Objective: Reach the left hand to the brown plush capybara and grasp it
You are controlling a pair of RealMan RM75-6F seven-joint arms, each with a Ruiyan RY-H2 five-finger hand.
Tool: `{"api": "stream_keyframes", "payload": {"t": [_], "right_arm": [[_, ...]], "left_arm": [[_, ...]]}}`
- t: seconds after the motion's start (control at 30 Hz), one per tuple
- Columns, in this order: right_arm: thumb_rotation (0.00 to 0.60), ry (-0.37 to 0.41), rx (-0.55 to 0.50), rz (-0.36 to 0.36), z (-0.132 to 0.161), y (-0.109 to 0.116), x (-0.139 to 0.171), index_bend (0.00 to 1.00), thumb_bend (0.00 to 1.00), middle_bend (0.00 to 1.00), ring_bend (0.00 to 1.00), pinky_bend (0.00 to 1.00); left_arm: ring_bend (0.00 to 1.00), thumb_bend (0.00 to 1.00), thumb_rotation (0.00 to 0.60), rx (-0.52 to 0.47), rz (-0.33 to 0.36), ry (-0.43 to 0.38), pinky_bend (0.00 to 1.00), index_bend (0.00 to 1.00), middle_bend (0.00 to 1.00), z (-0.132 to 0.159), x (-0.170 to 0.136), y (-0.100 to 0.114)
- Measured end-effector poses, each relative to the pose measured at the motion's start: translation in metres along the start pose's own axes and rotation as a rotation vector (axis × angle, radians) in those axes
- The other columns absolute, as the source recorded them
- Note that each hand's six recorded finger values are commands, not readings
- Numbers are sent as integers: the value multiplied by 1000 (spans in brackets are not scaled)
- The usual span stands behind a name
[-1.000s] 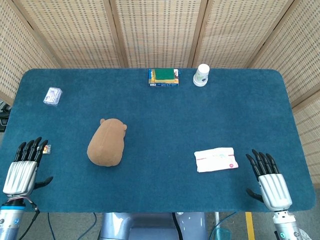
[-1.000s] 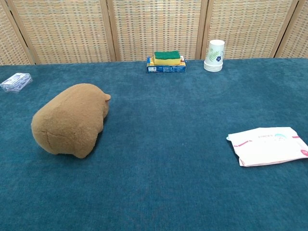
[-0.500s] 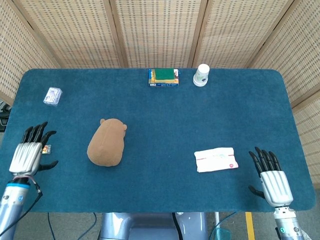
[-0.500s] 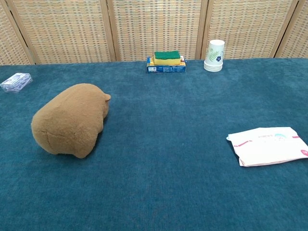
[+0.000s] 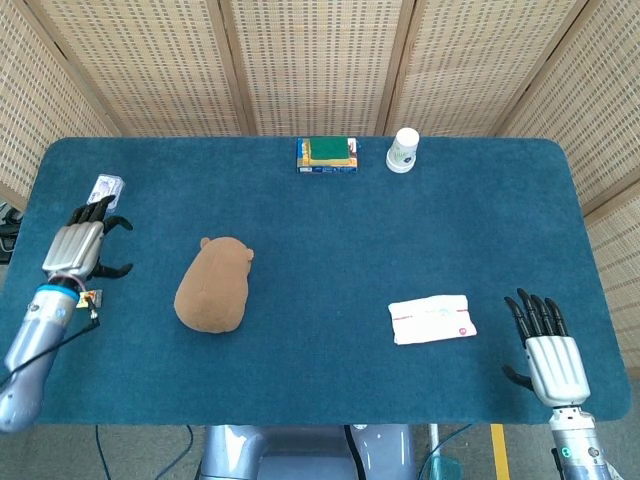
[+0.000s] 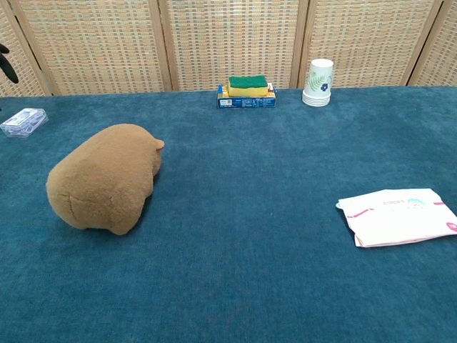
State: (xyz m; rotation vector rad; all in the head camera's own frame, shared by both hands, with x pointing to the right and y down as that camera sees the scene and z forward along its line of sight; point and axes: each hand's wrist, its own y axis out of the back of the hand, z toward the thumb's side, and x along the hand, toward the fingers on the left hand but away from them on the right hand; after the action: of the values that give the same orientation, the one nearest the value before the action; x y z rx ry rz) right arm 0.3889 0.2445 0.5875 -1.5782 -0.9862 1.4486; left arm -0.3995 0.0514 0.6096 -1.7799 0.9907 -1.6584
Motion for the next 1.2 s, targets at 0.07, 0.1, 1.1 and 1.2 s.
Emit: {"api": "stream_keyframes", "payload": {"t": [0.07, 0.1, 1.1, 1.2], "right_arm": [[600, -4, 2, 1, -1, 0, -1, 39, 73, 0, 0, 0], [600, -5, 1, 2, -2, -1, -1, 39, 73, 0, 0, 0], [600, -47, -5, 14, -16, -8, -8, 49, 72, 0, 0, 0], [600, -46, -5, 12, -16, -7, -8, 49, 72, 0, 0, 0]], "left_arm": [[0, 297, 600, -21, -21, 14, 0, 364, 0, 2, 14, 3], [0, 297, 600, -29, -30, 19, 0, 372, 0, 2, 20, 4], [0, 357, 600, -155, -287, 74, 0, 464, 0, 53, 110, -60], [0, 358, 600, -162, -294, 75, 0, 463, 0, 54, 113, -63]]}}
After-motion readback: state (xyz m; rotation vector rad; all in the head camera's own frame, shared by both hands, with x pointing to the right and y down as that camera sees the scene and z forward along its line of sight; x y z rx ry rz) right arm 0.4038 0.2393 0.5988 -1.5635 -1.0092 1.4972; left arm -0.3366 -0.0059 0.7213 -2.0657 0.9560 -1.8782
